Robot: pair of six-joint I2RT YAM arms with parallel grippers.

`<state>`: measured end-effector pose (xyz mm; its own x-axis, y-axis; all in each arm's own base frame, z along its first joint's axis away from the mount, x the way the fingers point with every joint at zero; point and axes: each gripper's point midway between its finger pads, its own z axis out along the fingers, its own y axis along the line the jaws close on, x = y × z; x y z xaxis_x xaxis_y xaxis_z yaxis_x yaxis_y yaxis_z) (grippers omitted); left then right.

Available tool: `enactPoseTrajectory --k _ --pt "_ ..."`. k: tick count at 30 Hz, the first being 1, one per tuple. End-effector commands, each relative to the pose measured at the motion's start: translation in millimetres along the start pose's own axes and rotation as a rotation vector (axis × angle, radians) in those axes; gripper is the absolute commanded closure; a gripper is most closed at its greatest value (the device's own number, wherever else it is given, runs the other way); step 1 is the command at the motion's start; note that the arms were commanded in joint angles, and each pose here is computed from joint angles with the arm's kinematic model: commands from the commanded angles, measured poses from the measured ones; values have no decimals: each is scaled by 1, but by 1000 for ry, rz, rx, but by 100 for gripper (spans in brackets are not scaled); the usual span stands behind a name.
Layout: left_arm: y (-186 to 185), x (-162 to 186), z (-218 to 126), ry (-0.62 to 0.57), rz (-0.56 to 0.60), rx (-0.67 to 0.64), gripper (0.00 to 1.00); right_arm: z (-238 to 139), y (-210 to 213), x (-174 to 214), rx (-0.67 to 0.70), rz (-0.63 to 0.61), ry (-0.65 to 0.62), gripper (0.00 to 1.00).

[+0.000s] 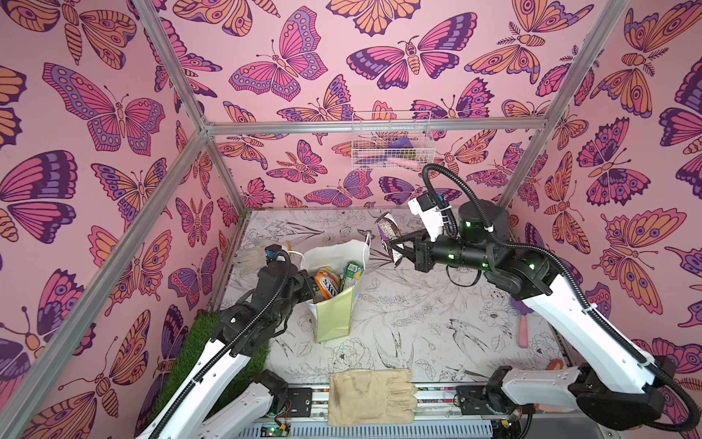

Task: Place the snacks into the paper bag
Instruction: 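Carry the chocolate bar over the bag opening with the right gripper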

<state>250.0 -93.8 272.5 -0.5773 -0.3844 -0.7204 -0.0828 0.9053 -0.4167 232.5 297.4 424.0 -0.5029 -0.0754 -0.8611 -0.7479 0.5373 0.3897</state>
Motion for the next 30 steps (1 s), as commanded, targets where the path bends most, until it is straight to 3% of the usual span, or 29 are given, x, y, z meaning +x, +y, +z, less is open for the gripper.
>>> enactPoseTrajectory --k 1,30 --pt "-12 -23 -13 -81 -24 57 100 -5 17 -23 -31 -28 -71 93" --pt "-10 -21 -16 -87 -31 63 100 39 55 -22 -116 -51 -48 92"
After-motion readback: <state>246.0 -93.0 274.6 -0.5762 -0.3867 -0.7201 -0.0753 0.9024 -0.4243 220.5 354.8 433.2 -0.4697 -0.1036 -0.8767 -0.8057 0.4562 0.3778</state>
